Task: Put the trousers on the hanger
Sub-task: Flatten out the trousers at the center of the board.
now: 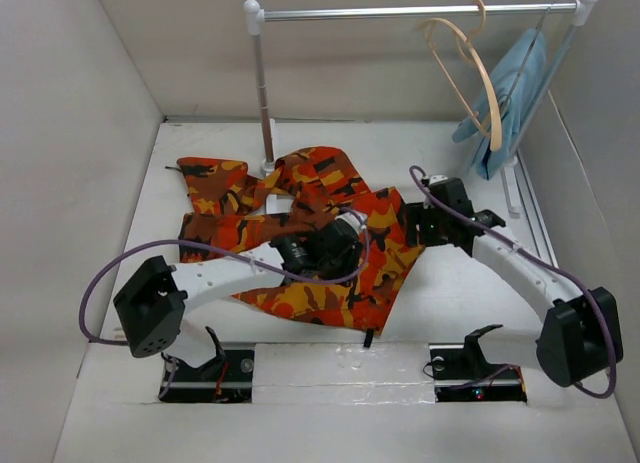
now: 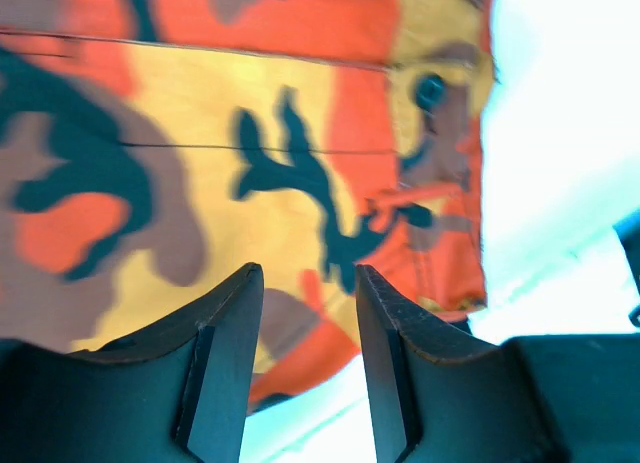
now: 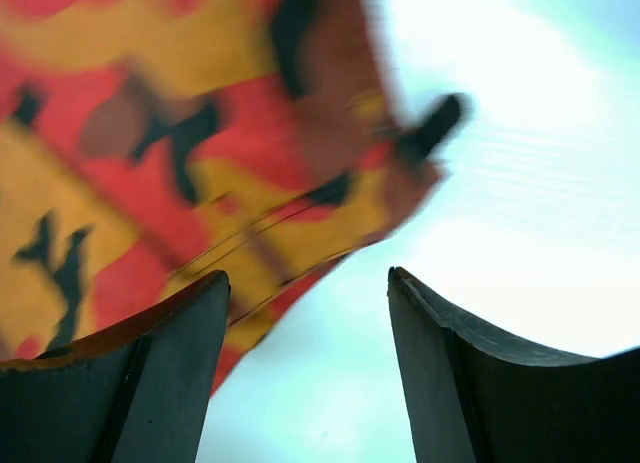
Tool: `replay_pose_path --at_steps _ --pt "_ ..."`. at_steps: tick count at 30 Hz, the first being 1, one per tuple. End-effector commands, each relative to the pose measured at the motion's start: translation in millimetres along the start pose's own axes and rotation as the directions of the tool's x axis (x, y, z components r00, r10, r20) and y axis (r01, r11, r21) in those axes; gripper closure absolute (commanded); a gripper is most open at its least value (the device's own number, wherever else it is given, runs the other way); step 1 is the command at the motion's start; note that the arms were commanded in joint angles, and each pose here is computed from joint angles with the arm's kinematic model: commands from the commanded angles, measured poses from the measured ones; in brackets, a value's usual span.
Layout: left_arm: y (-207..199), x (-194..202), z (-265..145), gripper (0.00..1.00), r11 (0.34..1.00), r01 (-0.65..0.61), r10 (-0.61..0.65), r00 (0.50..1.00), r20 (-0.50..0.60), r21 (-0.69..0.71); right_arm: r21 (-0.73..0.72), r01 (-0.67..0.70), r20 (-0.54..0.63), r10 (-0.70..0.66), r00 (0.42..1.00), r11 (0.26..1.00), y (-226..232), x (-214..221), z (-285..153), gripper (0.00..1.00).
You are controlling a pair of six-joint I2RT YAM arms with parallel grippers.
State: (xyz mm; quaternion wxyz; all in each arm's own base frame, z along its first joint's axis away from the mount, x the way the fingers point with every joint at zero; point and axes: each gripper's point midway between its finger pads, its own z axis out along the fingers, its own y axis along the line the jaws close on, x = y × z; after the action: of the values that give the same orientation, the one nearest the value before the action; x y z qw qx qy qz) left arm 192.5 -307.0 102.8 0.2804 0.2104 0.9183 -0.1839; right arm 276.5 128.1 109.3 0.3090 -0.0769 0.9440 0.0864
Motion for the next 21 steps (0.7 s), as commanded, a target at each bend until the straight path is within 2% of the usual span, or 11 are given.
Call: replay_pose_path --at_steps 1,5,8,11,12,13,14,15,17,18,21 --pt "-18.4 9.9 9.9 0.62 0.999 -0.009 0.010 0.999 -0.036 0.032 -0.023 -0.019 0.033 0.019 0.999 1.000 -25.1 -10.0 16.5 0.30" --pt "-30.1 39.4 24.2 0.62 0.998 -0.044 0.049 0.991 -0.124 0.042 -0.002 -0.092 0.040 0.092 0.995 0.996 -51.5 -8.9 44.9 0.27" --pt "-34.3 57.2 31.8 0.62 0.996 -0.078 0.084 0.981 -0.178 0.043 -0.089 -0.130 0.033 0.134 0.990 0.987 -47.2 -1.0 68.0 0.28" --pt "-35.8 71.0 37.2 0.63 0.994 -0.095 0.104 0.968 -0.230 0.051 -0.186 -0.173 0.045 0.184 0.982 0.967 -34.2 6.8 77.8 0.52" --pt "-41.2 76.6 36.9 0.62 0.992 -0.094 0.113 0.960 -0.256 0.086 -0.199 -0.182 0.060 0.197 0.978 0.963 -32.3 7.0 78.2 0.72" --pt "-44.2 83.4 40.1 0.63 0.990 -0.105 0.127 0.951 -0.282 0.094 -0.195 -0.200 0.054 0.214 0.975 0.960 -32.5 12.9 77.7 0.83" --pt "-48.5 89.0 40.8 0.63 0.986 -0.128 0.154 0.943 -0.295 0.105 -0.180 -0.234 0.099 0.254 0.962 0.955 -41.3 5.2 77.3 0.93" --pt "-54.1 93.2 40.7 0.64 0.982 -0.140 0.173 0.935 -0.310 0.126 -0.141 -0.259 0.124 0.276 0.953 0.956 -52.2 6.5 73.1 1.00" --pt "-74.4 98.2 43.2 0.65 0.969 -0.179 0.227 0.919 -0.322 0.170 -0.101 -0.323 0.180 0.336 0.924 0.941 -71.9 -1.7 64.3 1.00" --pt "-97.0 103.1 47.3 0.65 0.954 -0.185 0.259 0.907 -0.333 0.237 -0.059 -0.381 0.271 0.383 0.883 0.922 -99.9 -21.5 48.3 1.00" --pt "-139.5 95.8 44.8 0.64 0.914 -0.194 0.310 0.900 -0.307 0.357 0.000 -0.441 0.352 0.412 0.840 0.898 -128.6 -39.1 37.8 1.00"
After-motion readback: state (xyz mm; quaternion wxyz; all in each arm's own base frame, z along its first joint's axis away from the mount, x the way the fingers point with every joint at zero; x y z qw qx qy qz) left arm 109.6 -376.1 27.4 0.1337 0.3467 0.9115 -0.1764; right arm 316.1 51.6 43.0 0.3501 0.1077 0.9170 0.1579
